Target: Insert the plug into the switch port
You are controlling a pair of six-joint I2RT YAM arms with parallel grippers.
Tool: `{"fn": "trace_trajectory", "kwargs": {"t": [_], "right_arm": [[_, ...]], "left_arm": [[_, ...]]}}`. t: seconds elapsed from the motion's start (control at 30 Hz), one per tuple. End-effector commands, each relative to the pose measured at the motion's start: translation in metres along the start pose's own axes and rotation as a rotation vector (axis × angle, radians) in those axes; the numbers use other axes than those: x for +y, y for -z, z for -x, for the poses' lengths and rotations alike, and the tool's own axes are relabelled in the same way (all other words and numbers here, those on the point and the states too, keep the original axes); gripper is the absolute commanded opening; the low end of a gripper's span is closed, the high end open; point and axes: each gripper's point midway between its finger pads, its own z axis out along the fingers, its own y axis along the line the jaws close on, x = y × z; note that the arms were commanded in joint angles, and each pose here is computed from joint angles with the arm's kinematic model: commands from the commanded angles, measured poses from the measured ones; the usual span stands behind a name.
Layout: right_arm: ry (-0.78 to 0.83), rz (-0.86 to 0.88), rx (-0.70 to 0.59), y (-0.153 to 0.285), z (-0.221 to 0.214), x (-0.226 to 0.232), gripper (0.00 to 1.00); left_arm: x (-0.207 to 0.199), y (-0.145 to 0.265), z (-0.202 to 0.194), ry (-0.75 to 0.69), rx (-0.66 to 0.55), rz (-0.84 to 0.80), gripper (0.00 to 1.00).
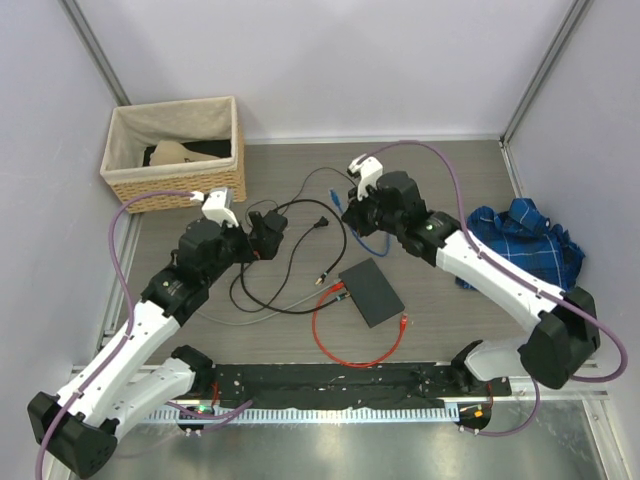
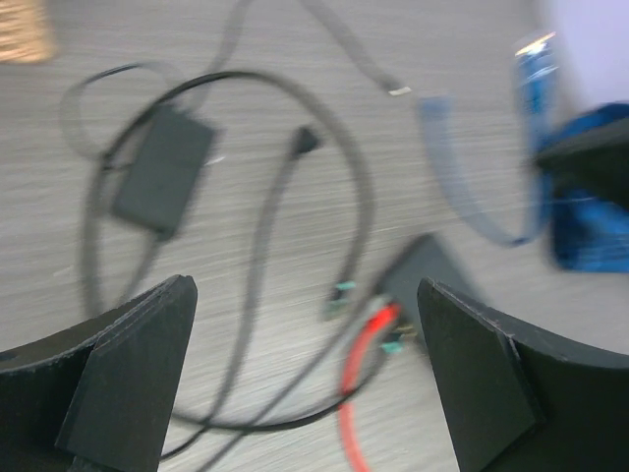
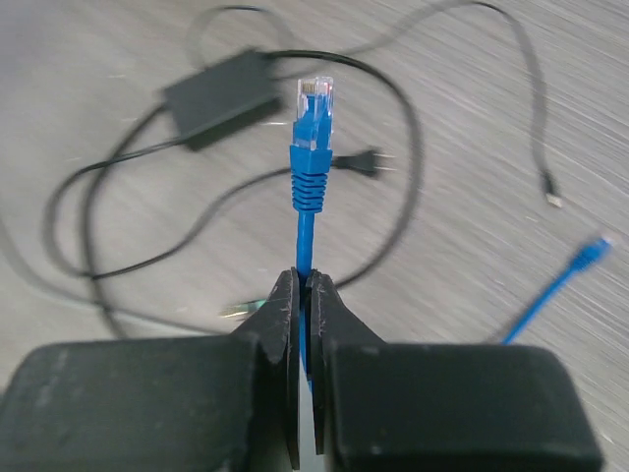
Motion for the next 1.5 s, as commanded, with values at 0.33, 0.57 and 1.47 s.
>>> {"fn": "trace_trajectory", "kwargs": {"t": [0.33,0.57,1.47], "right_arm": [[-0.077,0.314,-0.204,0.029,0.013,0.085,0.01],[-0.115,0.369,-0.243,0.037,0.016,0.095,0.01],[-0.171,0.401,-0.268,0.048,0.008,0.100,0.01]], "left_arm": [[-0.118,-0.009,0.023,0.110,-0.160,-0.483,0.95],[-0.137,-0.032,0.005,0.135,-0.171,-0.443,0.80],[-0.118,-0.033,-0.002,0.346,-0.292,-0.399,0.57]]}}
